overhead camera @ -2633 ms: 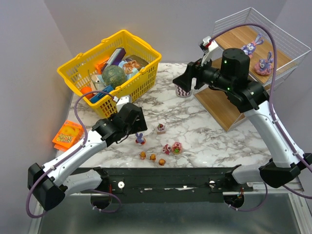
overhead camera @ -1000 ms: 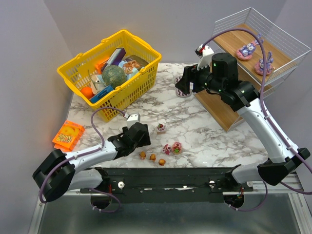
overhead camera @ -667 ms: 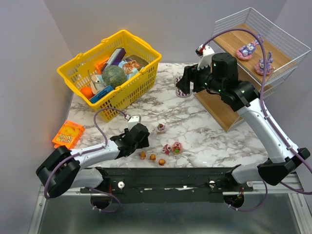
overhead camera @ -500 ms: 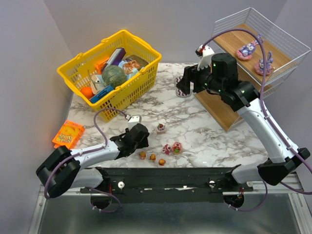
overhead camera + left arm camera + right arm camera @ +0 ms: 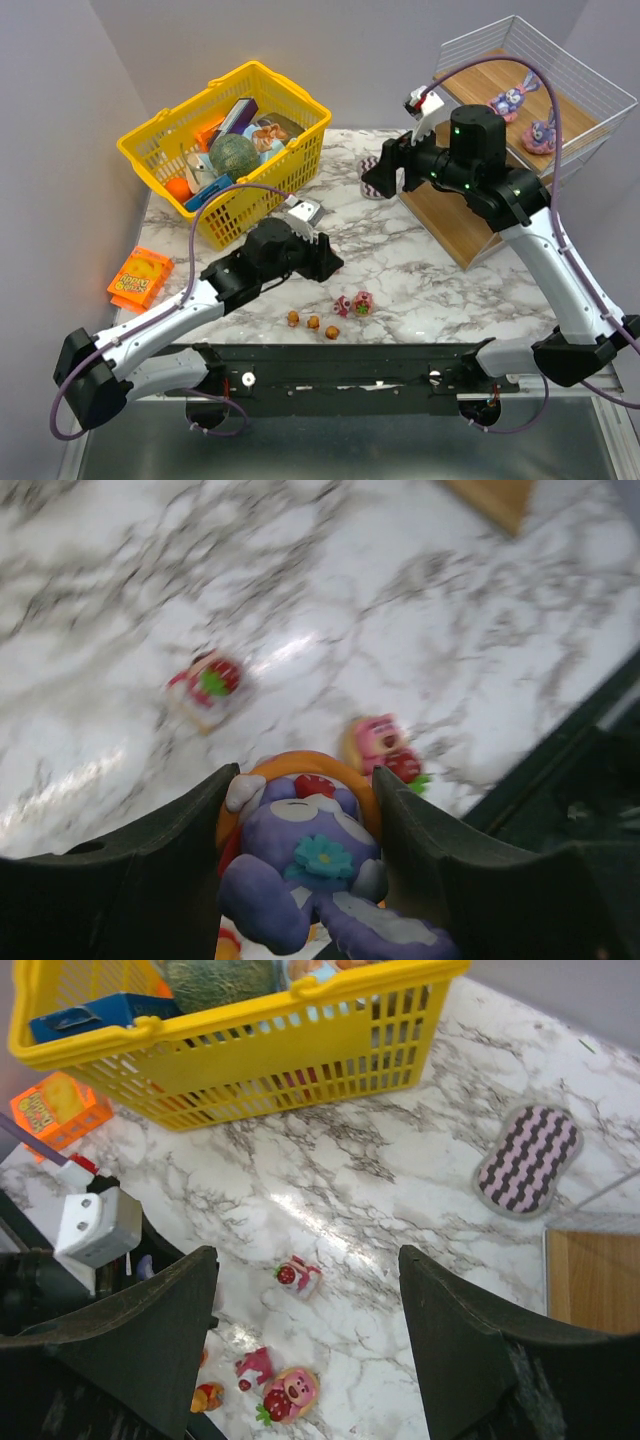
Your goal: Place and organize the plastic toys onto the shelf
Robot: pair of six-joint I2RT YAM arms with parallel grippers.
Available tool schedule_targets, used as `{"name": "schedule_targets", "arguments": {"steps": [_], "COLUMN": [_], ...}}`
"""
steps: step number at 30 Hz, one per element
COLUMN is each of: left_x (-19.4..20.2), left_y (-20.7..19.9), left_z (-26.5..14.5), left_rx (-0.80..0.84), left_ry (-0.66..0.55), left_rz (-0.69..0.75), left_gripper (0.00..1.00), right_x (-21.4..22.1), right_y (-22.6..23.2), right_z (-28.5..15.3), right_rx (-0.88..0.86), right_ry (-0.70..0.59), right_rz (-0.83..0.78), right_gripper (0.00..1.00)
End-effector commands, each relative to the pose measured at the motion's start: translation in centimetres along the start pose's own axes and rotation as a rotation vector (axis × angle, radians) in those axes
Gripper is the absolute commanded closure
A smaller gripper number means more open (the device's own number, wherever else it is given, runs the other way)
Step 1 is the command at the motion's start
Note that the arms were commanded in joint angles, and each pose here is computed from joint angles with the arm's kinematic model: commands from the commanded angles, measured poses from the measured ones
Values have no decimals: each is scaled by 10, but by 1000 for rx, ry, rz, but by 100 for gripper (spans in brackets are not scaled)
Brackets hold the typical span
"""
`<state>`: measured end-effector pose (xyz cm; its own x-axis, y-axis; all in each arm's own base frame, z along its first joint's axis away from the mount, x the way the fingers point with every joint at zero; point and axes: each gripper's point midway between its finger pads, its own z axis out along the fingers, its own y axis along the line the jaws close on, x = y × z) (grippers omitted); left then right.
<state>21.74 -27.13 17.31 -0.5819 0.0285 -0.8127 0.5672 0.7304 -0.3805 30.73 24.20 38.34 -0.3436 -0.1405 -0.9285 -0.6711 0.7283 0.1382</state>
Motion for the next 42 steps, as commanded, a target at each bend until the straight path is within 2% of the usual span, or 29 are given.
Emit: {"name": "schedule_targets", "arguments": {"steps": [1, 3, 4, 7, 8, 9, 10, 11, 13, 14, 15, 17, 22, 25, 29, 33, 36, 37, 42], "left_x": [-54, -62, -67, -78, -74, -74, -78, -78, -83, -85, -87, -94, -102, -102, -103, -102, -103, -103, -103], "left_y": [-94, -107, -123, -142, -153, -156, -162, -164, -170, -170, -171, -175, -181, -182, -178, -176, -176, -177, -177], "left_z": [-51, -63, -79, -108, -125, -132, -148, -154, -171, -175, -178, -191, -200, -199, -190, -183, -181, -182, -183], "left_rx": [464, 554, 661, 831, 947, 997, 1037, 1074, 1111, 1113, 1123, 1141, 1164, 1170, 1135, 1112, 1107, 1108, 1104], "left_ry": [-30, -16, -1, 26, 56, 70, 94, 75, 89, 77, 54, 30, 2, 19, 38, 65, 81, 82, 87], "left_rz": [207, 232, 262, 299, 329, 352, 370, 447, 480, 511, 552, 594, 639, 637, 633, 605, 582, 578, 566], "left_gripper": [100, 100, 100, 100, 100, 100, 100, 100, 100, 100, 100, 100, 100, 100, 100, 100, 100, 100, 100], "right_x": [-44, -54, -61, -69, -65, -65, -63, -57, -55, -49, -43, -46, -56, -60, -62, -66, -65, -56, -46], "right_y": [34, 53, 65, 84, 98, 106, 113, 128, 145, 158, 163, 169, 174, 182, 197, 204, 211, 212, 217], "right_z": [-44, -60, -72, -92, -101, -110, -117, -130, -148, -166, -170, -179, -173, -167, -153, -136, -126, -114, -86], "right_rx": [-158, -272, -349, -456, -545, -591, -639, -750, -886, -1026, -1095, -1194, -1209, -1217, -1214, -1161, -1116, -1105, -1022], "right_ry": [-132, -169, -194, -231, -231, -248, -254, -256, -278, -278, -249, -263, -271, -283, -288, -312, -304, -251, -207], "right_rz": [-94, -141, -160, -208, -232, -273, -291, -315, -359, -376, -340, -372, -370, -375, -358, -378, -407, -383, -406], "right_gripper": [18, 17, 18, 18, 17, 18, 17, 17, 17, 16, 15, 16, 17, 21, 34, 40, 42, 43, 50]}}
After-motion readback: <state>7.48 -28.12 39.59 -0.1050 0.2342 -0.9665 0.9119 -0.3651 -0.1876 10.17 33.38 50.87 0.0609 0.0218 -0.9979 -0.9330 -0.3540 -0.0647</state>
